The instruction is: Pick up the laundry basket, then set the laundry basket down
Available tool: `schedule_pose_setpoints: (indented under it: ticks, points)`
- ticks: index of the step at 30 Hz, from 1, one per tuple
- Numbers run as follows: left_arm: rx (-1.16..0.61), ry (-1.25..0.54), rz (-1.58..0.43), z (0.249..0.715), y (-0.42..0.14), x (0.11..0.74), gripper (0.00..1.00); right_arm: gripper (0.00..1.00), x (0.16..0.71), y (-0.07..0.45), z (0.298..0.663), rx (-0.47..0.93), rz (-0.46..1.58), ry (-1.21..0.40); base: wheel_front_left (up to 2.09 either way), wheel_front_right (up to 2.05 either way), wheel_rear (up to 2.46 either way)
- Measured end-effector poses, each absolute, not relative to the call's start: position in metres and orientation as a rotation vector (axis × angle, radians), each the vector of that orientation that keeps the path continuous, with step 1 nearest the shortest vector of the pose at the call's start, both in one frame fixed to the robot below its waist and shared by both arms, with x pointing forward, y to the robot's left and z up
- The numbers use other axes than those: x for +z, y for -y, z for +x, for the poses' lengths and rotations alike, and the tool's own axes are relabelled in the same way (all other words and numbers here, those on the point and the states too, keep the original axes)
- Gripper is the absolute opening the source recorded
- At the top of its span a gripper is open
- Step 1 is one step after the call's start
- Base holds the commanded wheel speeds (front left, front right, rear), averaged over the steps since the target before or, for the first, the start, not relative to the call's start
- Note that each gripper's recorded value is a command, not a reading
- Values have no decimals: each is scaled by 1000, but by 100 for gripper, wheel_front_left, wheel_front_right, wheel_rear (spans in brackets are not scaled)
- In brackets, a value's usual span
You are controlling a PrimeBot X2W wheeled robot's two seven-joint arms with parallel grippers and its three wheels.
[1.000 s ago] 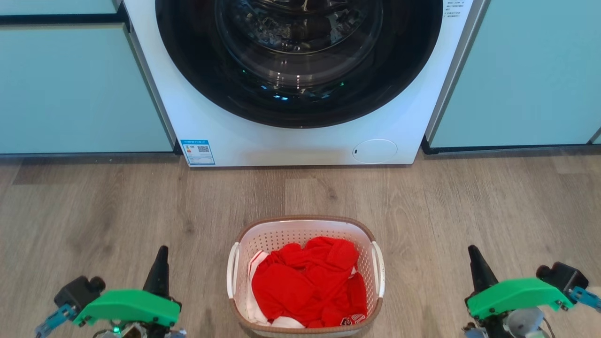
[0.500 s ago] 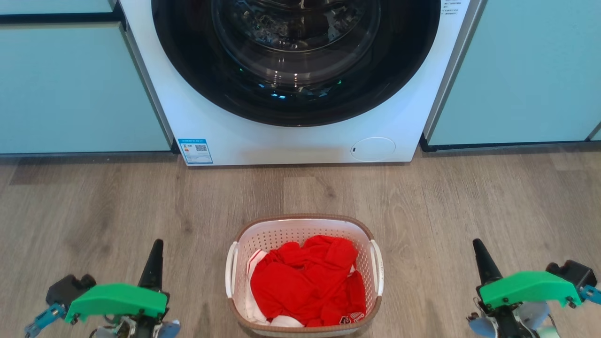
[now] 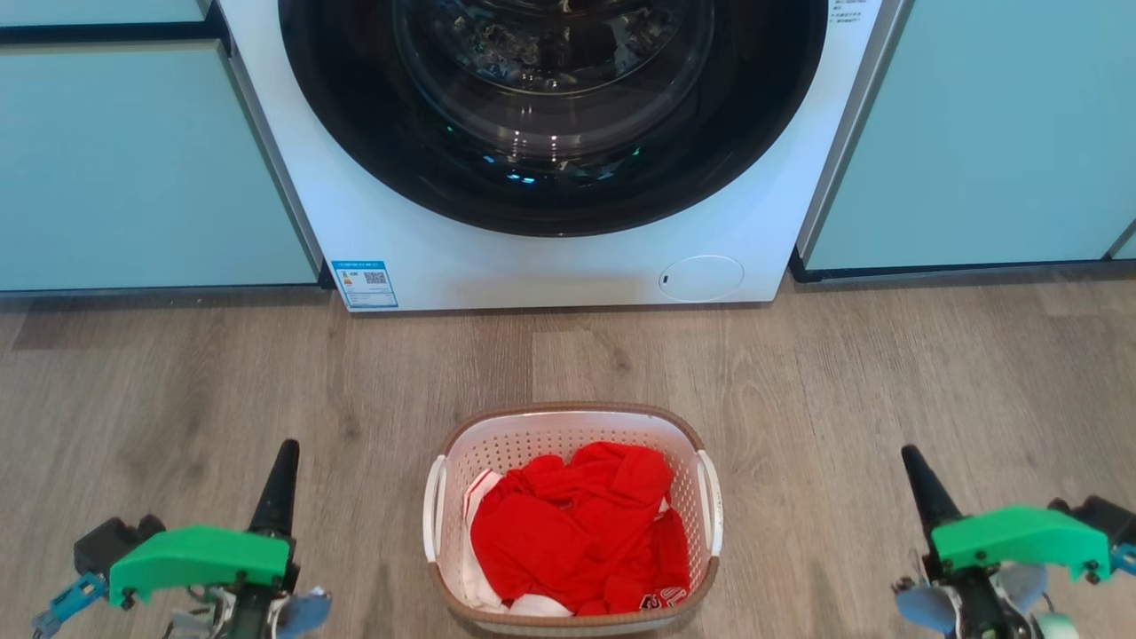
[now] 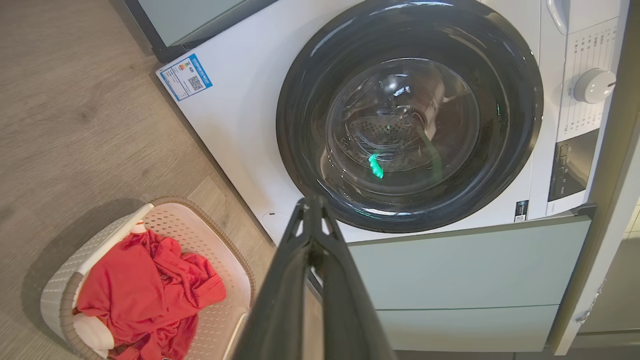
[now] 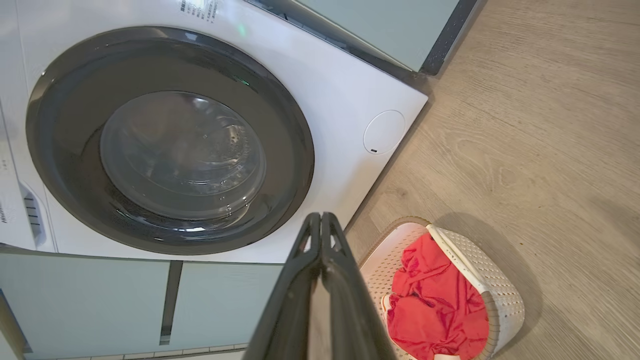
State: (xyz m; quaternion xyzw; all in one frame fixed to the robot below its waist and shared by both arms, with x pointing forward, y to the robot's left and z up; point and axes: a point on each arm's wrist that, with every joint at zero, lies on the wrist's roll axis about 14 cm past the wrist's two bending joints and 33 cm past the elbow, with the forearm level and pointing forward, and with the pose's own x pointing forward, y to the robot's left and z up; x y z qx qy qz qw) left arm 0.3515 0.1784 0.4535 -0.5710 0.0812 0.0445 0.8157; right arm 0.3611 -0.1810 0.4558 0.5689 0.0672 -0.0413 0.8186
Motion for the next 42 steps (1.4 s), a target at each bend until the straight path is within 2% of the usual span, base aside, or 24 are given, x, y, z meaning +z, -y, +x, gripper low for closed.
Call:
schedule_pose_setpoints:
  ticks: [34, 42]
  points:
    - [56, -106, -1565, 372, -186, 474, 0, 0, 471, 202, 370, -104, 1585, -65, 0, 0, 0]
    - [63, -98, -1573, 372, -190, 474, 0, 0, 478, 202, 375, -88, 1592, -49, 0, 0, 0]
